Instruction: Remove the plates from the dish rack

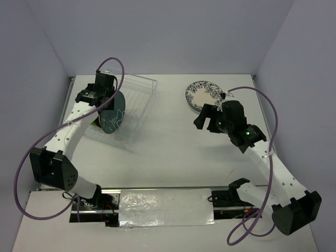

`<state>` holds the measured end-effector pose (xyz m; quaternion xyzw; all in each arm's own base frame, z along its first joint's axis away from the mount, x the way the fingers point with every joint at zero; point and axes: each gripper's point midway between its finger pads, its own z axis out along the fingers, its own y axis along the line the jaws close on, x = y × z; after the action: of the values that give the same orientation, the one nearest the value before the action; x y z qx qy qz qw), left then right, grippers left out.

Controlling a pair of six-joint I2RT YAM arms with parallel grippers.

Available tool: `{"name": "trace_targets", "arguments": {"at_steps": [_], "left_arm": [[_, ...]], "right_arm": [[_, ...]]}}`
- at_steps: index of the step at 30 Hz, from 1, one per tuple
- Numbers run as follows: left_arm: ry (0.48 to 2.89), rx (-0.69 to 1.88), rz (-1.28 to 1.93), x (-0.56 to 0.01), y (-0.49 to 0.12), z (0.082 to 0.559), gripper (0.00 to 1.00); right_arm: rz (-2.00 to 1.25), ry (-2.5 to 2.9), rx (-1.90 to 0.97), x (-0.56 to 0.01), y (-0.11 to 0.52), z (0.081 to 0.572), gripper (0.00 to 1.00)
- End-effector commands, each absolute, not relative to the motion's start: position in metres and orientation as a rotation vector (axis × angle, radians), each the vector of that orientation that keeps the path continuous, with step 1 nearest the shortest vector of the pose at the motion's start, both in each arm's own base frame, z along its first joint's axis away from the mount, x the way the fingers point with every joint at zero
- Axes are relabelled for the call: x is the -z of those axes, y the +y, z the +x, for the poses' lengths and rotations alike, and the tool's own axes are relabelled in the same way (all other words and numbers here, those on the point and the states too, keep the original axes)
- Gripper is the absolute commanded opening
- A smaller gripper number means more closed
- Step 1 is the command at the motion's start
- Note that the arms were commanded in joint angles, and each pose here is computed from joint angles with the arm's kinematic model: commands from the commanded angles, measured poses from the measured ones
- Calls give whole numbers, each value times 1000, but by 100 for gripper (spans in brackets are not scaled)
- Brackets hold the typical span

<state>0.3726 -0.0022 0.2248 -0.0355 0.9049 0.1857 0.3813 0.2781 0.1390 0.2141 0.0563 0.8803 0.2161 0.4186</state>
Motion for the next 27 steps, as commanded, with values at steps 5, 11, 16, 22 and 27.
{"name": "trace_targets", "arguments": {"at_steps": [5, 11, 16, 22, 27], "left_arm": [[2310, -371, -39, -219, -16, 388, 40], [2304, -387, -36, -221, -14, 384, 16], [2292, -401, -29, -231, -11, 378, 0], [2201, -417, -59, -281, -8, 371, 0], [2104, -354, -56, -338, -15, 360, 0]], "right_arm": [[71, 2012, -681, -283, 150, 252, 98], [75, 1903, -768, -322, 149, 228, 98], [99, 1845, -777, -342, 138, 213, 97], [111, 1847, -764, -342, 136, 214, 97], [112, 1875, -770, -333, 142, 220, 99]]}}
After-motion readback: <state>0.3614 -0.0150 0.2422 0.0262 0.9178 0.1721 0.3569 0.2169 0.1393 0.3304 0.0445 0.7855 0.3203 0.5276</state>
